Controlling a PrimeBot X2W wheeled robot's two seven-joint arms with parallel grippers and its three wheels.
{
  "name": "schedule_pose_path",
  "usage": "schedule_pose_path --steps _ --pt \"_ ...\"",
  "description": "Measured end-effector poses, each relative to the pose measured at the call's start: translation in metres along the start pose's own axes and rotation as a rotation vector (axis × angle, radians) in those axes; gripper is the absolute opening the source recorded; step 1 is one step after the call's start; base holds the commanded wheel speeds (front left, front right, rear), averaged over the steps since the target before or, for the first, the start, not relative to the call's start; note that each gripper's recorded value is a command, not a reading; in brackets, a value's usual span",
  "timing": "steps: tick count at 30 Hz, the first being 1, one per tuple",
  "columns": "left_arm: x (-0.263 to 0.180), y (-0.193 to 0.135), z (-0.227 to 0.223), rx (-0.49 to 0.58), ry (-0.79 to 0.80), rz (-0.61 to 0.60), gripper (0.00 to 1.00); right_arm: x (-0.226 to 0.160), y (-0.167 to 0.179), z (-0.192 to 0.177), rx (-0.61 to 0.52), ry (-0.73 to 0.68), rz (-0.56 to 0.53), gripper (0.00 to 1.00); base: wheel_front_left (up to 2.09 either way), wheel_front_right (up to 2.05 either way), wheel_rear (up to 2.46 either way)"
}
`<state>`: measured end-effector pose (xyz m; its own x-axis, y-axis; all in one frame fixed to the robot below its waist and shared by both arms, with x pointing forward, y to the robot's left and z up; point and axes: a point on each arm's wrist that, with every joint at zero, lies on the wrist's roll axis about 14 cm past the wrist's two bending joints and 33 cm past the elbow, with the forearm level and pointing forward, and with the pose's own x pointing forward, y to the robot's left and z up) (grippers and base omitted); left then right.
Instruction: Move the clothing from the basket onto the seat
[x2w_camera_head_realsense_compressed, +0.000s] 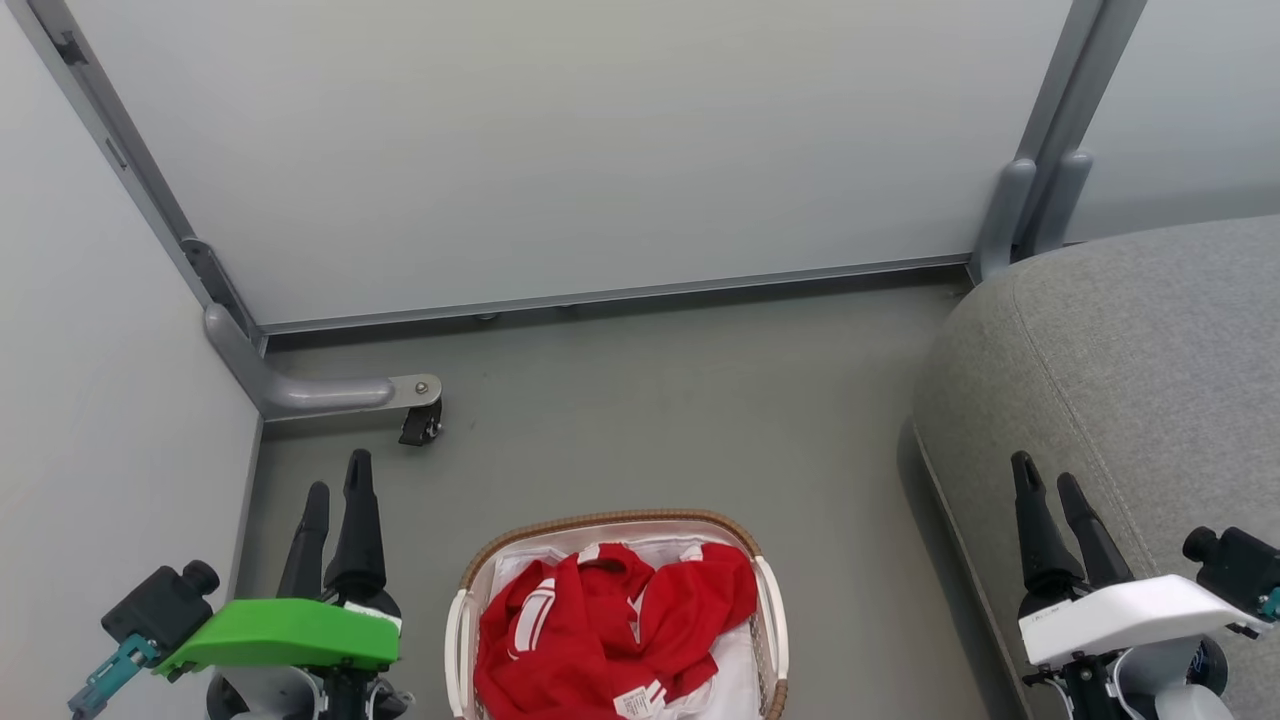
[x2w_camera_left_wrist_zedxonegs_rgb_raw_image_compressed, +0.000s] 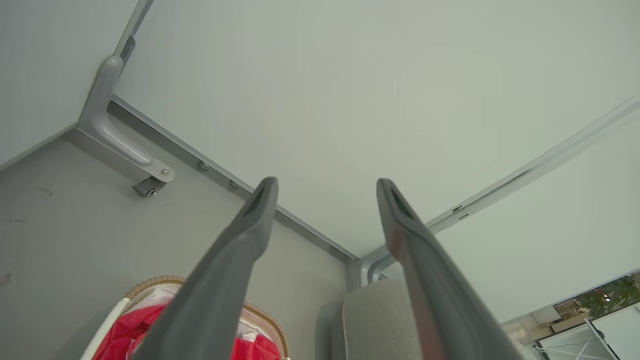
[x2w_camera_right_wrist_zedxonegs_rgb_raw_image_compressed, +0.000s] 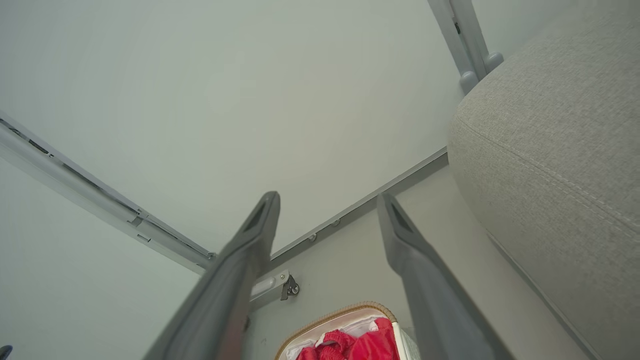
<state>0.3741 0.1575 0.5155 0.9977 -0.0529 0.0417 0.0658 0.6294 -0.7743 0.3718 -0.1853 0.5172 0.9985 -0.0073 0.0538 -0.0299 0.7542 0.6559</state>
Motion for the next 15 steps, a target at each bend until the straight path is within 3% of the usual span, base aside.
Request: schedule_pose_path --steps 15 --pt "-0.005 -0.003 -0.013 0.214 0.025 -0.017 1.00 -0.001 0.009 -0.003 -0.200 -0.004 0.042 1.00 0.00 0.00 0.00"
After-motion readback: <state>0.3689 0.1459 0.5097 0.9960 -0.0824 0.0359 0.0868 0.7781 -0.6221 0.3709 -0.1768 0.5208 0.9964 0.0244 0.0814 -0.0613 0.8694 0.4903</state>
